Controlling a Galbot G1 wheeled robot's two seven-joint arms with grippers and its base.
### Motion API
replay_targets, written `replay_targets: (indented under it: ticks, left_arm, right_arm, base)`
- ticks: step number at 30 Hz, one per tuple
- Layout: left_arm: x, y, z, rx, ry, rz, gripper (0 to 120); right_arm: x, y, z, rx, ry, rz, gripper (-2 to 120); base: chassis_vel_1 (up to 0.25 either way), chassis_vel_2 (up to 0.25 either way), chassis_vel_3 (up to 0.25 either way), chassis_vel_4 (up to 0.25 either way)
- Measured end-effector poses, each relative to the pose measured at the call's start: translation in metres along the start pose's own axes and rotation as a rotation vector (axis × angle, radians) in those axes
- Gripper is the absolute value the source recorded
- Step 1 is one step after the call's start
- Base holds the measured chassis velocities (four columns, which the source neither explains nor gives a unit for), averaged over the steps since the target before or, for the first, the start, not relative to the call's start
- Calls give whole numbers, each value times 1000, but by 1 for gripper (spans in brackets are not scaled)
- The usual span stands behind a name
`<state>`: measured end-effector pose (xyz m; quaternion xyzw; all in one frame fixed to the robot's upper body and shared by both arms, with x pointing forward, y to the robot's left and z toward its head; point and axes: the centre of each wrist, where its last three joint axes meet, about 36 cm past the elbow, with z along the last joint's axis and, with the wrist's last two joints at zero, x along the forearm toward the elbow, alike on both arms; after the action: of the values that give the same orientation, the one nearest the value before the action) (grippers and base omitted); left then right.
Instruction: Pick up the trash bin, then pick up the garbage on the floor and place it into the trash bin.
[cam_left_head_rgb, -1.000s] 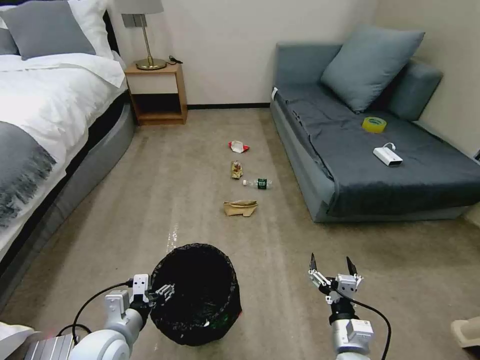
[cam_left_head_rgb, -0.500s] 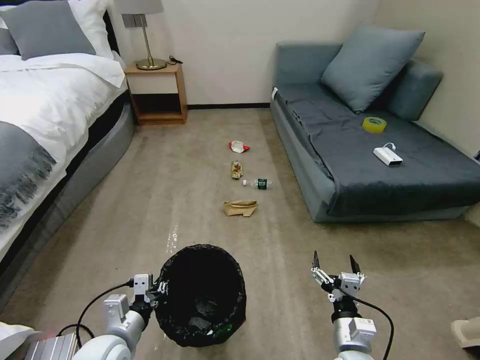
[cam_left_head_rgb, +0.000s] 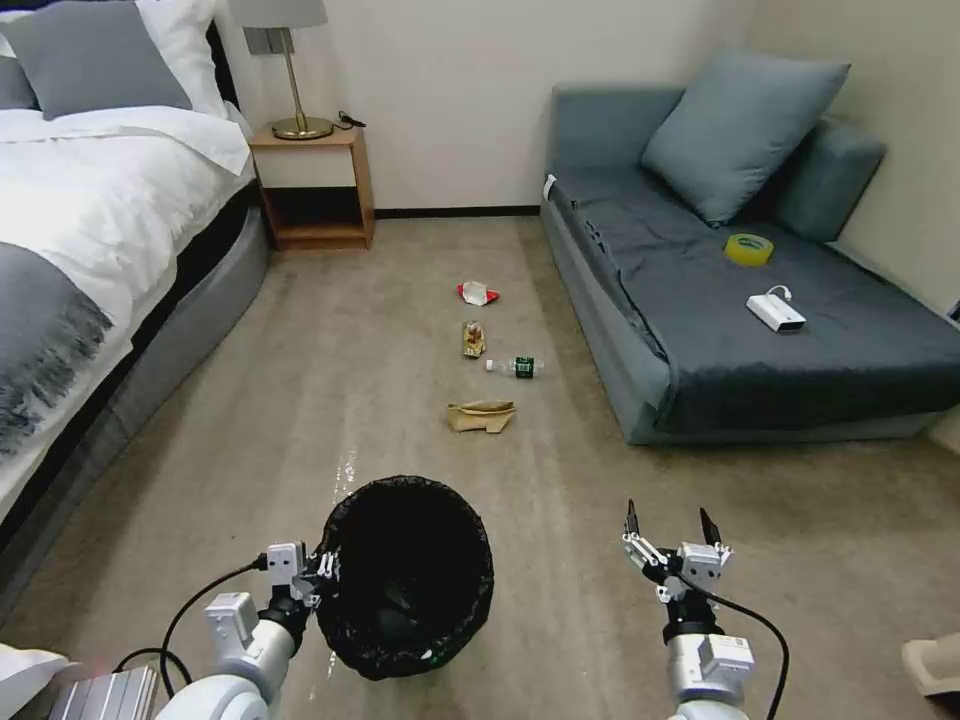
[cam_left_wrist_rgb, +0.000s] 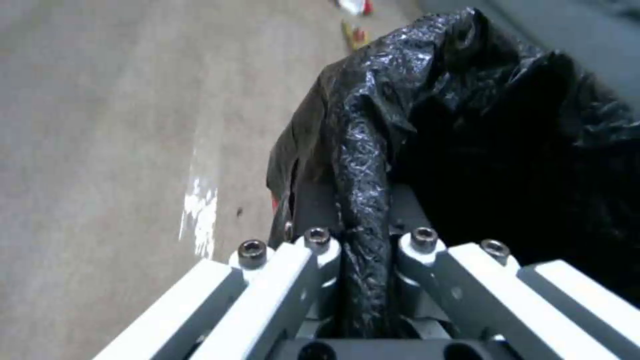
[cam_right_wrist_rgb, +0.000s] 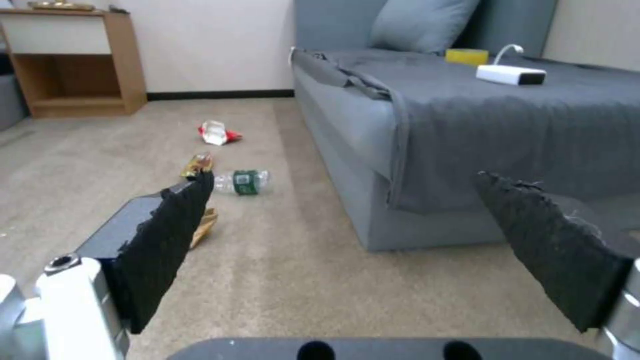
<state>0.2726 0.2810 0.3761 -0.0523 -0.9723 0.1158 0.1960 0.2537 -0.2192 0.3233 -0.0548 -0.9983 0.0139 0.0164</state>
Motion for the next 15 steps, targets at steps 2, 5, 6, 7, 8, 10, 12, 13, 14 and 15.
replay_targets:
  ticks: [2,5,6,7,8,10,12,13,14,15]
  left_arm:
    - [1,0,-2,3,-12,2,5]
    - [5,3,-10,7,-45,1,5]
    - [5,3,-10,7,-45,1,5]
    - [5,4,-12,11,-52,-1,5]
    - [7,5,-16,20,-66,-6,5]
    - [7,6,-18,24,-72,-8,5]
    - [8,10,-22,35,-88,-19,5]
    - [9,12,-24,42,-94,-26,5]
    - [9,14,-26,51,-99,-33,5]
    - [9,14,-26,51,-99,-33,5]
  right_arm:
    - [0,0,-1,8,-3,-8,100]
    - [1,0,-3,36,-16,-40,100]
    - [1,0,-3,36,-16,-40,100]
    - [1,0,-3,40,-17,-46,100]
    - [1,0,-3,45,-21,-60,100]
    - [1,1,-4,48,-24,-65,100]
    - [2,1,-4,50,-29,-80,100]
    - [2,1,-4,50,-32,-88,100]
    - [2,1,-4,51,-33,-95,100]
    - [2,1,-4,51,-33,-95,100]
  base:
    - [0,0,0,0]
    - [0,0,0,0]
    - [0,0,0,0]
    - [0,0,0,0]
    - [0,0,0,0]
    - [0,0,0,0]
    - [0,0,0,0]
    - [0,0,0,0]
    - [0,0,0,0]
    - [0,0,0,0]
